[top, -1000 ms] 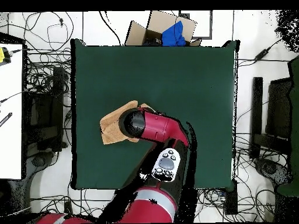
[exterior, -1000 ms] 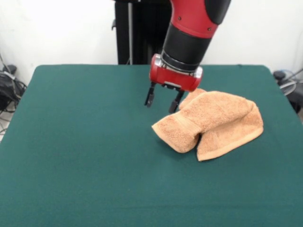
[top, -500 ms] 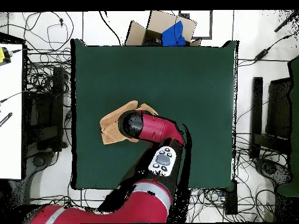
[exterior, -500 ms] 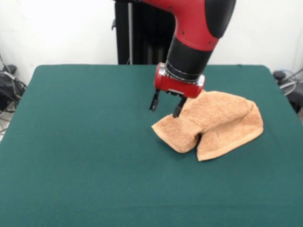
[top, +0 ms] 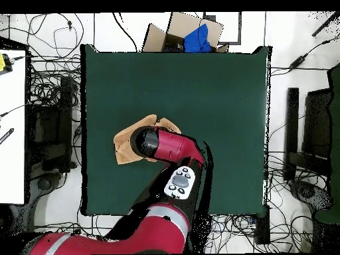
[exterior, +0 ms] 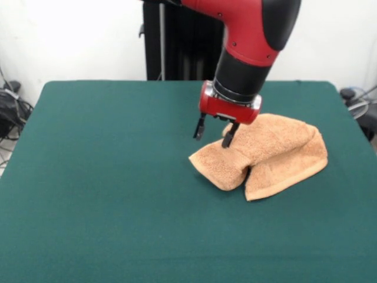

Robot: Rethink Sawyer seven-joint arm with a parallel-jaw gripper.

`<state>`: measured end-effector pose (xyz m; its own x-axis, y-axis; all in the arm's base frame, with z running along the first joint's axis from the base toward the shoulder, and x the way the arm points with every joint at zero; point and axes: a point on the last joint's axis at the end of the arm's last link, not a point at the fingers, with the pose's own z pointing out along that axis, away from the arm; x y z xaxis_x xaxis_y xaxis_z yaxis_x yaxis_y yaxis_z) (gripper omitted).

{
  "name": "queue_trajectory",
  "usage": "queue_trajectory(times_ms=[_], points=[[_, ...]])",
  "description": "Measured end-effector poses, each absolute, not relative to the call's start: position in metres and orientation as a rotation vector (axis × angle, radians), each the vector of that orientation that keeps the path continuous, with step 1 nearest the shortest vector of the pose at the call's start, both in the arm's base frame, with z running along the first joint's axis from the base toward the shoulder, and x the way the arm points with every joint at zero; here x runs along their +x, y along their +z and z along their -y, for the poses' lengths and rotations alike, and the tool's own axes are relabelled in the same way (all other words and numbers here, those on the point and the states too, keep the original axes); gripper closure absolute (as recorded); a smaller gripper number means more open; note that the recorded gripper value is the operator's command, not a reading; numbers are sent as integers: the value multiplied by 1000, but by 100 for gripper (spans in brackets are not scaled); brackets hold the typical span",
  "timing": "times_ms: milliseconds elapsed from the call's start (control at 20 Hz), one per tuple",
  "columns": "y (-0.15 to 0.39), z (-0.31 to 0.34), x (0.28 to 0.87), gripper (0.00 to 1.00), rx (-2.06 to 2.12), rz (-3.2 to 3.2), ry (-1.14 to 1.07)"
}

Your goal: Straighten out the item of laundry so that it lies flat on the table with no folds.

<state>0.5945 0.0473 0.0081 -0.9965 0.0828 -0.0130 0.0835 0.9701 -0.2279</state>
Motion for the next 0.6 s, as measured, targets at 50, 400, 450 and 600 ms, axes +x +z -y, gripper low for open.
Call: queue_trajectory(times_ms=[50,400,450,600], points=[[9,-48,595,0,135,-3113,-358],[14,-60,601,0,158,-3099,-335],[14,-62,601,0,158,-3098,-333],[17,-71,603,0,158,-3092,-322]])
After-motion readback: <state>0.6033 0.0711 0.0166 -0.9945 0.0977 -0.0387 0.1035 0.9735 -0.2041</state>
